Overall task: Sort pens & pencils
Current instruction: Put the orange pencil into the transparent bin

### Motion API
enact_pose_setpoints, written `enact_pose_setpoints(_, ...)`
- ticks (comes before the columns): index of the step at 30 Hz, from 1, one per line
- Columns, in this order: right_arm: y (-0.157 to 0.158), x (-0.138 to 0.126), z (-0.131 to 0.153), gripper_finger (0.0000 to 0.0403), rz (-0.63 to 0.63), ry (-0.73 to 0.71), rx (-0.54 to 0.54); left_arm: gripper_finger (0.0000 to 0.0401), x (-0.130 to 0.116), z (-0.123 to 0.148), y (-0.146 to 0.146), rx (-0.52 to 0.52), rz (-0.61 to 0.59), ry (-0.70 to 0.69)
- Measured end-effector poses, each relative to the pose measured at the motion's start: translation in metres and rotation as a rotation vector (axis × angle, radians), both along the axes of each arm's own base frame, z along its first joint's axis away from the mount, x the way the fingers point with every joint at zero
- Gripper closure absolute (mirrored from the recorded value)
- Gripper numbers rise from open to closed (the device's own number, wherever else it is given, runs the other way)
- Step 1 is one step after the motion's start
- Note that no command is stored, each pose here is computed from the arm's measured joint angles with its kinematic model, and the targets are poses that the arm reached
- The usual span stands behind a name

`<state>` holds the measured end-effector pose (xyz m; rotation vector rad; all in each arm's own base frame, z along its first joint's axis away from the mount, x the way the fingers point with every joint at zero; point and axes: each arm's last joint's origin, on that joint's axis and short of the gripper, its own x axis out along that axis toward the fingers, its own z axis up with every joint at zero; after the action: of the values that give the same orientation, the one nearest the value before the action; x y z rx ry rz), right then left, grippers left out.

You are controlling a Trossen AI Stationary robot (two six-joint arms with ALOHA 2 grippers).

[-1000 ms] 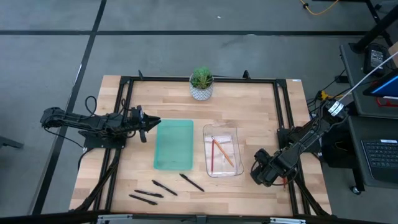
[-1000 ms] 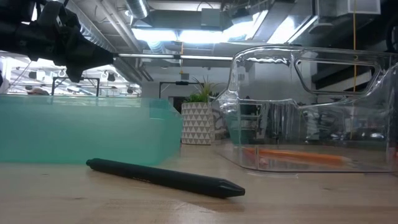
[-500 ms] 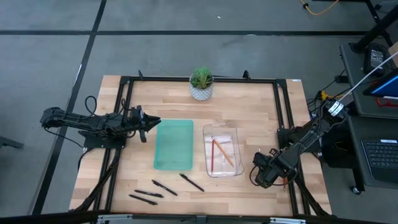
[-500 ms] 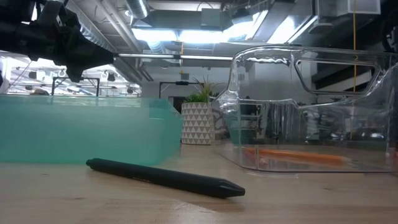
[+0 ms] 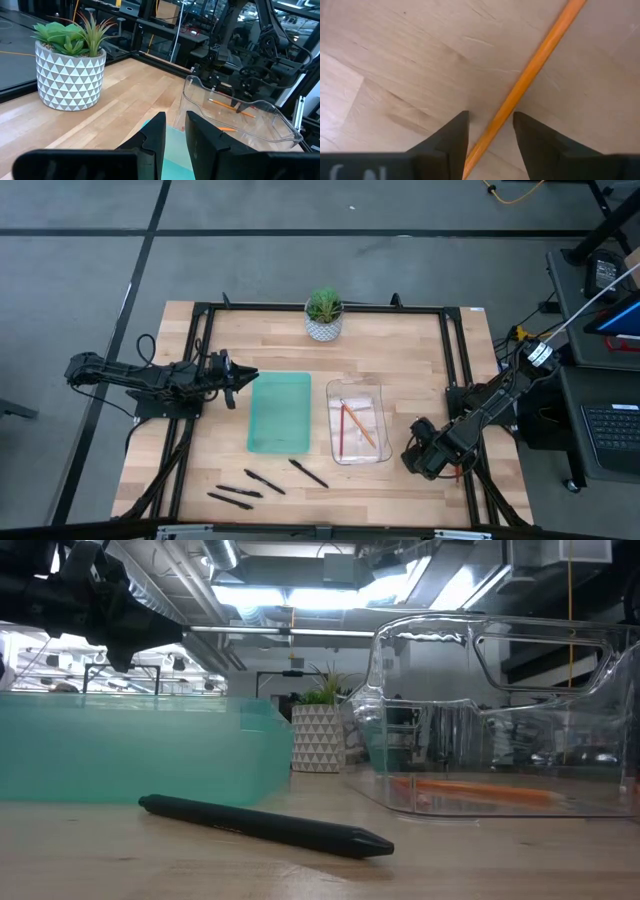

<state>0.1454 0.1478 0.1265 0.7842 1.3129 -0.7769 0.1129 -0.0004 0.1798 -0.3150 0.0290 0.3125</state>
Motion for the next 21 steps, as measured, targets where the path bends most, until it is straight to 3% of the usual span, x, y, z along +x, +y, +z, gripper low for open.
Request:
enact_pose_setpoints(11, -0.0011, -0.0012, -0.0004, 0.0249, -0.125, 0.012, 0.008, 0.0332, 0.0, 0.0, 0.0, 0.001, 0.0, 0.001)
enact_pose_setpoints(15, -0.0016, -0.0019, -0.0005, 0.0287, -0.146, 0.021, 0.007, 0.0332, 0.0, 0.0, 0.0, 0.001, 0.0, 0.001)
enact_pose_setpoints(21, -0.0029, -0.0033, -0.0004, 0.0377, -0.16, 0.034, -0.005, 0.0332, 0.0, -0.0001, 0.0, 0.001, 0.0, 0.001)
